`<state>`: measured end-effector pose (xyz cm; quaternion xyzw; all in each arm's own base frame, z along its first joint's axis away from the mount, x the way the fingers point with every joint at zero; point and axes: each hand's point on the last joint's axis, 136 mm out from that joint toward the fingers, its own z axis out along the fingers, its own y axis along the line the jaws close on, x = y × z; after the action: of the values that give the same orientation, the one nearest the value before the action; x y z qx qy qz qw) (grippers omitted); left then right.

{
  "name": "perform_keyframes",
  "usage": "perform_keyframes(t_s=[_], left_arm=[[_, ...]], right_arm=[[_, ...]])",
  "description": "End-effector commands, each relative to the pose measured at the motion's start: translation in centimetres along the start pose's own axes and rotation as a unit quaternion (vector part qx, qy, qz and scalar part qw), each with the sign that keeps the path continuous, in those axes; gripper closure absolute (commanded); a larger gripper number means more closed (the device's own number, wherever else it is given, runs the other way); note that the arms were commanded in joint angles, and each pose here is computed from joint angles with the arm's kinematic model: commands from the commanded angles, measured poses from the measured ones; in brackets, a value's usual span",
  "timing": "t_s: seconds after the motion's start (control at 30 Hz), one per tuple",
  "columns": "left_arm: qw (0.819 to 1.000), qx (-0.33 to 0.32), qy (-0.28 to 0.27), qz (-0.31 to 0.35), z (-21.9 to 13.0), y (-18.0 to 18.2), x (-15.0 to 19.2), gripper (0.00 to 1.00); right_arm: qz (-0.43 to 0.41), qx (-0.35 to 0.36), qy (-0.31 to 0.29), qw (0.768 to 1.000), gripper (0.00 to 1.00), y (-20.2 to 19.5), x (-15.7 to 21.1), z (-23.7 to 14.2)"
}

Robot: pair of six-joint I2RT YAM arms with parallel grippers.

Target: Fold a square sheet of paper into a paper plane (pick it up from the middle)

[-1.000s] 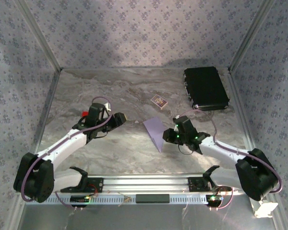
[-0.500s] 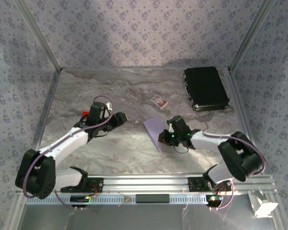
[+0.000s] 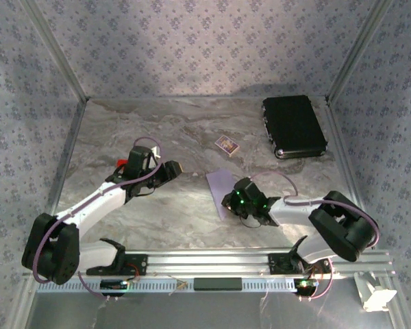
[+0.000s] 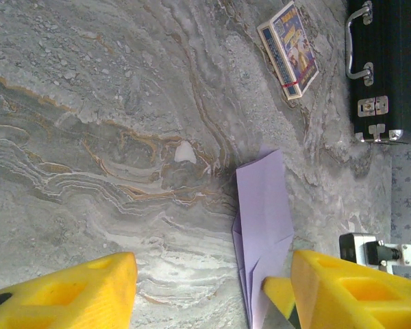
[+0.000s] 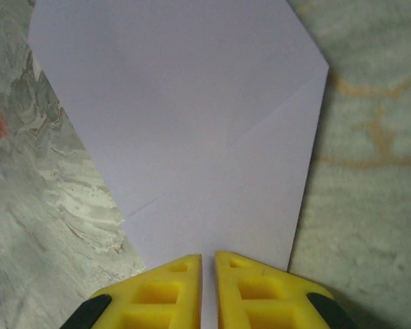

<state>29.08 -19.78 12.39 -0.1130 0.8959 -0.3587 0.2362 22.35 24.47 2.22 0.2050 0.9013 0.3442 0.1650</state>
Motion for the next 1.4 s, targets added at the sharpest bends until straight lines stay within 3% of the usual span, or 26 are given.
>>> perform_keyframes(t_s=[0.0,0.13,0.33,0.57,0.67,0.87,1.03,1.23,1.37], left_arm=[[1.0,0.014,0.002,0.007,-0.2,-1.1,-0.2,0.39],[1.0,0.013,0.001,0.007,-0.3,-1.0,-0.1,0.4],[1.0,0.016,0.002,0.007,-0.2,-1.1,-0.1,0.39],[1.0,0.021,0.009,0.008,-0.2,-1.3,0.1,0.39],[1.0,0.026,0.013,0.01,-0.1,-1.4,0.2,0.39],[0.999,0.037,0.025,0.016,0.3,-2.1,0.5,0.39],[0.999,0.033,0.028,0.014,0.5,-1.8,0.6,0.39],[0.999,0.036,0.033,0.011,0.9,-1.8,0.8,0.38],[0.998,0.039,0.037,0.012,1.0,-1.9,0.9,0.39]], right_arm=[[0.061,-0.018,-0.037,0.997,0.85,0.0,-0.9,-0.3],[0.002,-0.033,-0.038,0.999,0.83,2.3,-1.8,-1.5],[-0.125,0.038,-0.015,0.991,0.82,1.9,-2.6,-2.5],[-0.169,-0.022,0.058,0.984,0.84,2.8,-1.9,-1.5],[-0.178,-0.015,0.087,0.98,0.85,2.6,-1.6,-0.7],[-0.134,0.012,0.106,0.985,0.87,0.9,-1.3,1.1],[-0.004,0.078,0.07,0.994,0.9,-2.5,-1.3,2.0],[0.081,0.068,-0.003,0.994,0.89,-3.0,-1.1,2.7],[0.099,0.03,-0.011,0.995,0.9,-0.8,-0.4,3.1]])
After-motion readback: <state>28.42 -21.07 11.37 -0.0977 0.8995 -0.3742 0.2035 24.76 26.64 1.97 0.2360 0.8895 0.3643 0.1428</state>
